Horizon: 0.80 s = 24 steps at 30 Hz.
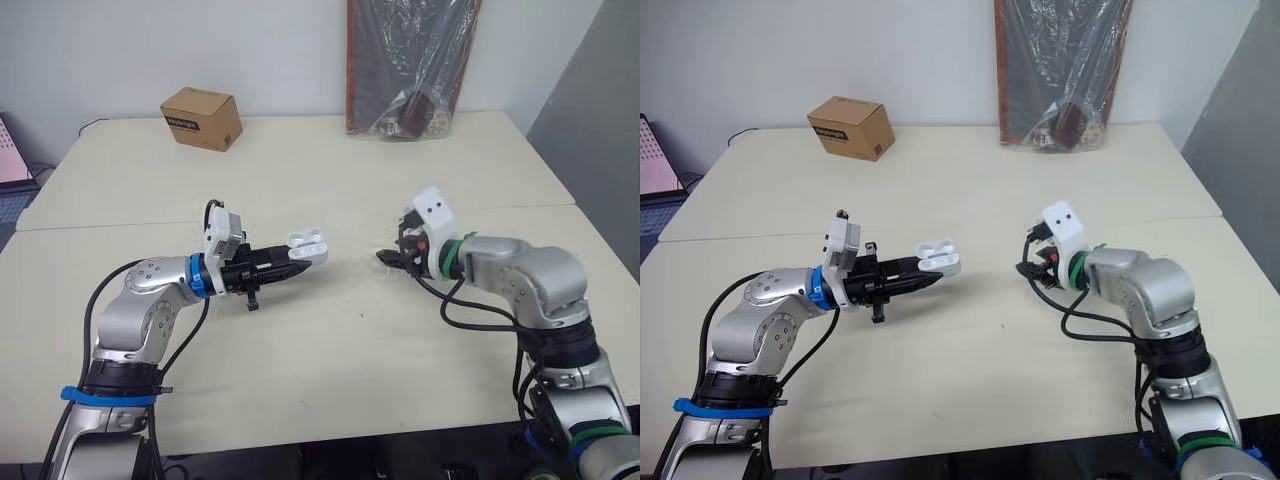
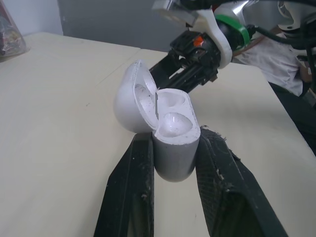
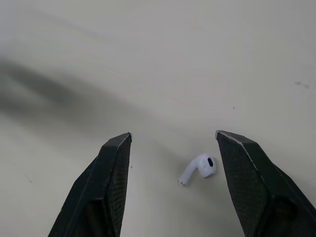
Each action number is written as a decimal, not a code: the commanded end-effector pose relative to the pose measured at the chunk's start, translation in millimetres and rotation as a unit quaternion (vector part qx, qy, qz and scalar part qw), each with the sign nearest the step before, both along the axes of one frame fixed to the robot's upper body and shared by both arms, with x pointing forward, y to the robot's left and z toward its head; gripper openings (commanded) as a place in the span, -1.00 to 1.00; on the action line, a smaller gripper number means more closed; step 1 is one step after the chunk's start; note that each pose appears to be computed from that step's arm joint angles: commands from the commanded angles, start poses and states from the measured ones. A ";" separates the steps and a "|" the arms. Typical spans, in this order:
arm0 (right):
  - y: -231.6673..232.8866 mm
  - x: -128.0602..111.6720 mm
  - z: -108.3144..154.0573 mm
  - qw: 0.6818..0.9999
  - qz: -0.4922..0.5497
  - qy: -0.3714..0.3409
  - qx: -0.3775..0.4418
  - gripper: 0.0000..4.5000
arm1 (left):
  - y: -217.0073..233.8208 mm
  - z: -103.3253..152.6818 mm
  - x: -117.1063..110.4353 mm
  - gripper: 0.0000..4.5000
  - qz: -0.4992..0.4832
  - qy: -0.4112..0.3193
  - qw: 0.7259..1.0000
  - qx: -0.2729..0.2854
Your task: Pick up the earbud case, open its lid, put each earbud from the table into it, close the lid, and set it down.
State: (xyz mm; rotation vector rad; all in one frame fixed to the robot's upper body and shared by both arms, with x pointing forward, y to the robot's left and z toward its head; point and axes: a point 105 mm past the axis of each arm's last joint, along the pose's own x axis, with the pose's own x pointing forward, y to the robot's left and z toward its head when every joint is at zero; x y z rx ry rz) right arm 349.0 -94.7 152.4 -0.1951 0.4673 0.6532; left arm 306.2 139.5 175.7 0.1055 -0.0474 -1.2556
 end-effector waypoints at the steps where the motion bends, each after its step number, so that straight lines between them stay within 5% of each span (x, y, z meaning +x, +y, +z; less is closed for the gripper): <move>1: 0.9 4.2 3.0 0.999 -0.022 -0.021 -0.007 0.25 | -1.3 13.2 0.1 -0.64 0.000 -0.032 0.999 -0.004; 13: -4.4 18.0 -33.5 0.996 -0.087 0.005 -0.023 0.25 | -3.3 11.9 -4.2 -0.64 -0.001 -0.031 1.000 0.003; 24: -2.7 15.7 -37.7 0.996 -0.090 0.014 -0.017 0.18 | -3.0 11.5 -5.7 -0.64 -0.002 -0.029 1.000 0.006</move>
